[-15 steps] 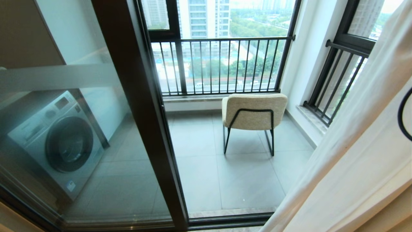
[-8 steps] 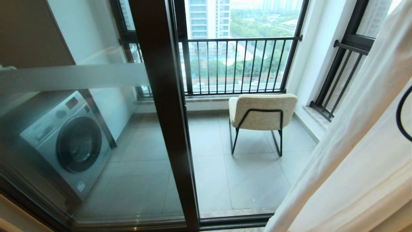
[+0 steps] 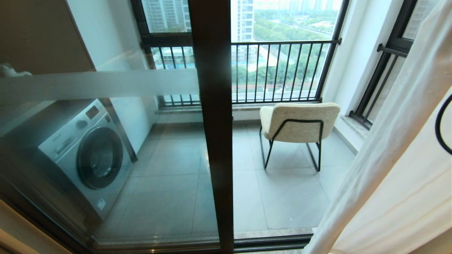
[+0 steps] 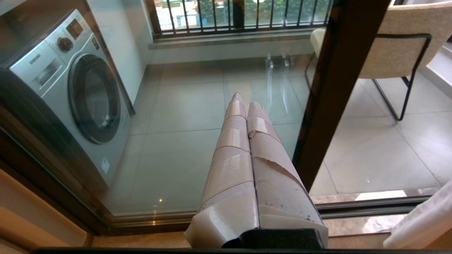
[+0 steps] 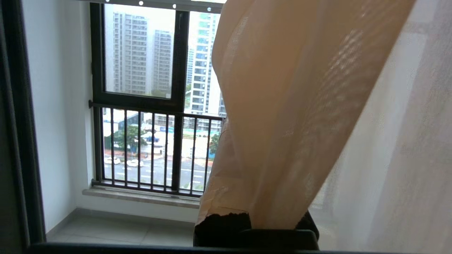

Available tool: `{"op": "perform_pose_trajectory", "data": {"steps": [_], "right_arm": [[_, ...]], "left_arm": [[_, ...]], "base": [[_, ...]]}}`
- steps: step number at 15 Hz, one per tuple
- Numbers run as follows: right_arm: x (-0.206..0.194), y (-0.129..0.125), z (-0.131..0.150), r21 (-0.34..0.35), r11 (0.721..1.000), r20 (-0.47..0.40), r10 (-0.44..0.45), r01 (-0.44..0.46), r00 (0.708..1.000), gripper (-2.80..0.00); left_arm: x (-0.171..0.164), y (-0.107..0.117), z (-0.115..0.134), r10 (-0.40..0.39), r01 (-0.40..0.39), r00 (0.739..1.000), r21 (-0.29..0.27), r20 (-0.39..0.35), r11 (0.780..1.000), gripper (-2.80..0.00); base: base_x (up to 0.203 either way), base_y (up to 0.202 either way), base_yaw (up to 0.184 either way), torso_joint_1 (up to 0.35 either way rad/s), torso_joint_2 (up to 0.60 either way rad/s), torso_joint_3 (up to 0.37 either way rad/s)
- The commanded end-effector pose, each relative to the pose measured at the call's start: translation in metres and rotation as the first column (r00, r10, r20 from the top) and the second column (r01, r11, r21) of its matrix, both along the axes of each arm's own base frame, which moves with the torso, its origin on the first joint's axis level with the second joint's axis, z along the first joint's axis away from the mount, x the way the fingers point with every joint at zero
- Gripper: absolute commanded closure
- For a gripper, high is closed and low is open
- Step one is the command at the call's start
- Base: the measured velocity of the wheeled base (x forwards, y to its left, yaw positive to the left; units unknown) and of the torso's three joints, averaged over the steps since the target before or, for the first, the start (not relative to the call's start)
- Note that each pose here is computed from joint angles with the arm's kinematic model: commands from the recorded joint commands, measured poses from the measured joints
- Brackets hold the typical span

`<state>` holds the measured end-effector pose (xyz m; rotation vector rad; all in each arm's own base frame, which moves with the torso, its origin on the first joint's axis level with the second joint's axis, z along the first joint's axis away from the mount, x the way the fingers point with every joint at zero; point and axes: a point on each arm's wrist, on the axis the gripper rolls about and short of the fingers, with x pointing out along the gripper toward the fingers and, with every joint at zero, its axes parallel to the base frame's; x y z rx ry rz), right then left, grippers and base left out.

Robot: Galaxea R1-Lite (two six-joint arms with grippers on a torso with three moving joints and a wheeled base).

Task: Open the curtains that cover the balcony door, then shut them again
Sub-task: Close the inner curtains on both sides

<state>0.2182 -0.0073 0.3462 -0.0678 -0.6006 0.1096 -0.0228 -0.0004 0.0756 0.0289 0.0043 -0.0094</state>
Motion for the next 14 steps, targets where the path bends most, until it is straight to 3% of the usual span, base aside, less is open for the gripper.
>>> {"op": "perform_pose_trajectory", "data": {"steps": [1, 14], "right_arm": [[-0.0013, 0.0, 0.0013, -0.001, 1.0, 0.01, 0.001, -0.001, 1.0, 0.0], [-0.0001, 0.0001, 0.0049, -0.005, 1.0, 0.021, 0.006, -0.006, 1.0, 0.0]], "left_arm": [[0.0, 0.0, -0.0001, 0.0, 0.0, 1.0, 0.002, 0.0, 1.0, 0.0], [0.0, 0.0, -0.0001, 0.0, 0.0, 1.0, 0.0, 0.0, 1.0, 0.0]], "base": [[0.0, 0.188, 0.0, 0.002, 0.0, 0.002], [0.0, 0.184, 0.002, 0.003, 0.0, 0.003]]}}
